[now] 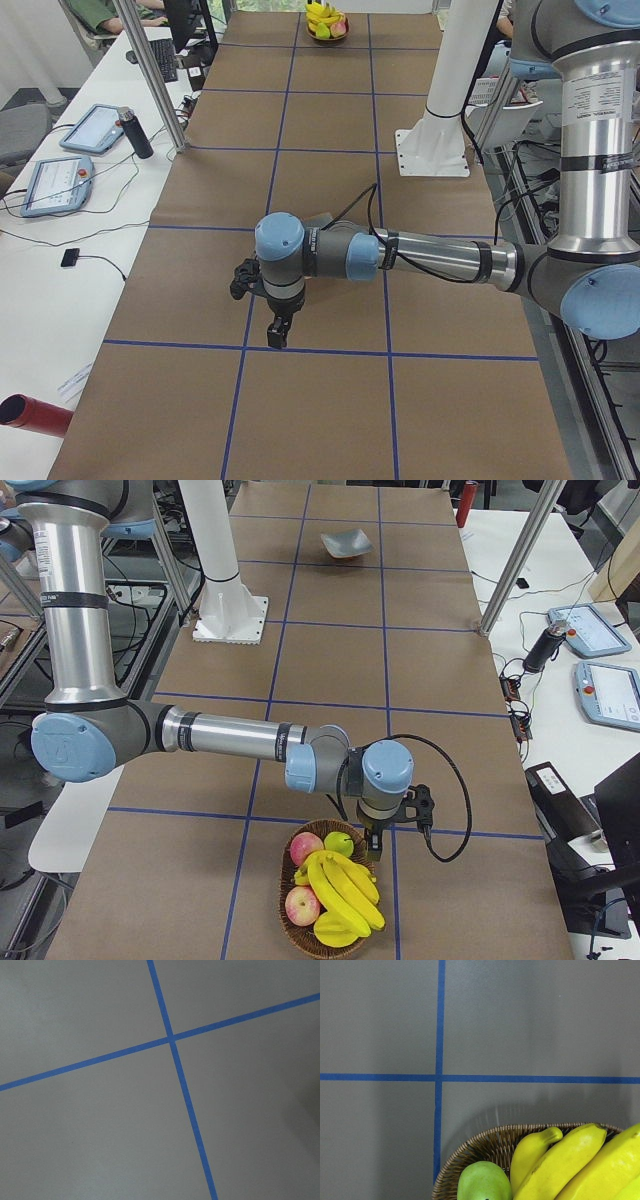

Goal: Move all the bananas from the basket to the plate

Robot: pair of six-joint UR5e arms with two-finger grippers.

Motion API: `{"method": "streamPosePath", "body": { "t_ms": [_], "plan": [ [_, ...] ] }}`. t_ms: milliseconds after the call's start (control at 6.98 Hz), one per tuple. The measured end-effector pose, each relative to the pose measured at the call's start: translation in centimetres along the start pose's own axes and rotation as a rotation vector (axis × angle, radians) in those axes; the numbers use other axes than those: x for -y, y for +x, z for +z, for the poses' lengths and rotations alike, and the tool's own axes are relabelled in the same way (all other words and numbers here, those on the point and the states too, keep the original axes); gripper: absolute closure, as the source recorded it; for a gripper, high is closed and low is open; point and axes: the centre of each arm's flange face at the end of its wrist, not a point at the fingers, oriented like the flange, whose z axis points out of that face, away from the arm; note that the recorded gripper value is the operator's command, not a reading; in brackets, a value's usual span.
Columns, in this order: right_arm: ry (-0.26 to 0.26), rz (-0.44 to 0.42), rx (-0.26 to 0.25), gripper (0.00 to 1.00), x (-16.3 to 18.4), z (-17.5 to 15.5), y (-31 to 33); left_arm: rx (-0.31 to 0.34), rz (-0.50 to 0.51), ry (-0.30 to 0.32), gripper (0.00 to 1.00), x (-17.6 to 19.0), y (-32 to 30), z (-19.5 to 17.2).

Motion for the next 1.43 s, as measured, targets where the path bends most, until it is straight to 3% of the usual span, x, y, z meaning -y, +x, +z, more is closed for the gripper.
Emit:
{"method": "streamPosePath", "body": {
  "t_ms": [430, 860, 1433],
  "plan": [
    [-0.047, 0.1, -0.001, 0.01, -0.3, 2.0, 1.8, -0.007, -0.007, -0.005, 0.0, 0.1, -0.3, 0.4],
    [-0.089, 0.255, 0.003, 0.01, -1.0, 4.0, 3.6, -0.01, -0.009, 0.0, 0.0, 0.3, -0.2, 0.2],
    [-0.129, 0.333, 0.002, 0.05, -2.2, 5.8, 5.3, -0.011, -0.006, 0.005, 0.0, 0.5, 0.0, 0.0]
  ]
}}
